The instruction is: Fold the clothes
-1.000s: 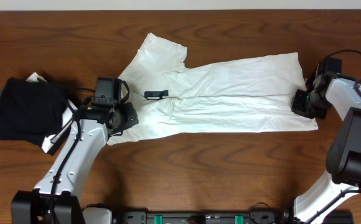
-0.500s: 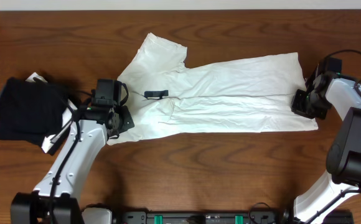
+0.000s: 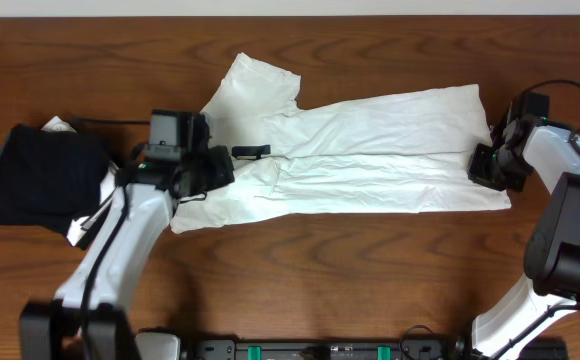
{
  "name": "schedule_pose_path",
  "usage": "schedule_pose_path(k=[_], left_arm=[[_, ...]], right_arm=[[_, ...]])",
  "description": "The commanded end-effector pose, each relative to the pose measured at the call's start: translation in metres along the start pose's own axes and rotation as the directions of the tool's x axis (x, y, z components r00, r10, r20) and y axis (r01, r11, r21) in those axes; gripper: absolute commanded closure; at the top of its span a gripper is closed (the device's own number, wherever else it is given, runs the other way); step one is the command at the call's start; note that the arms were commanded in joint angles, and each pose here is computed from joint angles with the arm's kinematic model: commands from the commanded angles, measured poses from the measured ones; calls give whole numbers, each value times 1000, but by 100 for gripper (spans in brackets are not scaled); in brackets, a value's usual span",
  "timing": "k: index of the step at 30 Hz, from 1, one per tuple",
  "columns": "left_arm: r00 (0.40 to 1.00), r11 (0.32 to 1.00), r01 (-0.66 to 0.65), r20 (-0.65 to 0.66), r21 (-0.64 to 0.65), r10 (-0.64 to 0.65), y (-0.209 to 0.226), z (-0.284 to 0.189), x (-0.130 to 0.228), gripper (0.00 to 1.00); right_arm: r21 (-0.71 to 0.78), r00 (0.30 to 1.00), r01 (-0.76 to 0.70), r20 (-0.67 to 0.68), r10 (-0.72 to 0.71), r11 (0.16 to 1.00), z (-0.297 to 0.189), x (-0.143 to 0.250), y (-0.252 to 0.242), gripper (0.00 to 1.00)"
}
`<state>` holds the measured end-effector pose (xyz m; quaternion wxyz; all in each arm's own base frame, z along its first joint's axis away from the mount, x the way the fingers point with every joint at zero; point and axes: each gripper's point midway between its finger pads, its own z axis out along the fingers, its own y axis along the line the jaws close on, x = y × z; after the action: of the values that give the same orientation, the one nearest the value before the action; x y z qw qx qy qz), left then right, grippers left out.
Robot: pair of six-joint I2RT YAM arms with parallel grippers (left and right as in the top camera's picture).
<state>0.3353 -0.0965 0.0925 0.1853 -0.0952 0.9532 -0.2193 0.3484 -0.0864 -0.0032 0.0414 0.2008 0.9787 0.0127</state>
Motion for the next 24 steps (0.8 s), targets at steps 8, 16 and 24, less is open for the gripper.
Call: schedule_pose_path(k=[8,16,24], left_arm=[[998,983,-2,-63,-184,-10,61,41,2,94],[993,951,114,-1,-286,-119,110,28,-9,94],[990,950,109,-54,-294,-131,112,34,12,94]], right_arm=[[16,996,15,-87,-14,1000,20,20,-1,89],[15,996,15,-87,-14,1000,20,20,-1,89],[16,996,15,-93,-13,1000,20,22,-1,87]])
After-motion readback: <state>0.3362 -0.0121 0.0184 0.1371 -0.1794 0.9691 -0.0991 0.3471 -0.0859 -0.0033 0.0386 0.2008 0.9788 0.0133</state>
